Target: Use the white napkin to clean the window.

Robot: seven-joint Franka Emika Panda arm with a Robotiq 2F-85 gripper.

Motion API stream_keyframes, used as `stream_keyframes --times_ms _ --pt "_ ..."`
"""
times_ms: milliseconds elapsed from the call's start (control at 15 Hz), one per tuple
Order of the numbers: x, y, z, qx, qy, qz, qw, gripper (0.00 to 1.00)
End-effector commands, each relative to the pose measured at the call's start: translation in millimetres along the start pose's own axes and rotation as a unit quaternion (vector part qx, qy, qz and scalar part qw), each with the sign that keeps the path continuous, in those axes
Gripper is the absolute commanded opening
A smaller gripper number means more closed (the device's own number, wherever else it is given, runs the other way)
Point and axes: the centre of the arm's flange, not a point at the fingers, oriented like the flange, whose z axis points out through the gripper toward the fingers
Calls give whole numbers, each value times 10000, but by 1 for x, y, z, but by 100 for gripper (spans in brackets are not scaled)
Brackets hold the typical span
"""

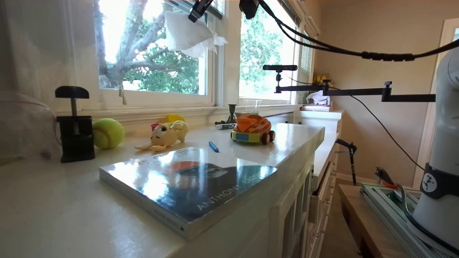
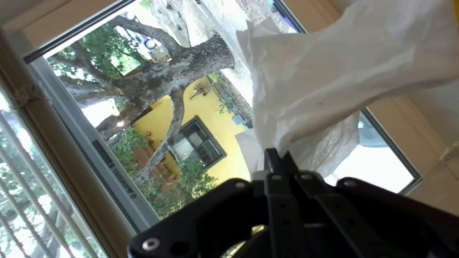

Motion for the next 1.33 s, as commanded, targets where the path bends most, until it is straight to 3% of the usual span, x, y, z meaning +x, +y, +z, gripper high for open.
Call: stream_keyframes --times_ms 0,1267 --pt "-14 24 2 -282 104 -158 9994 0" --pt "-21 67 45 -529 56 -122 9985 0"
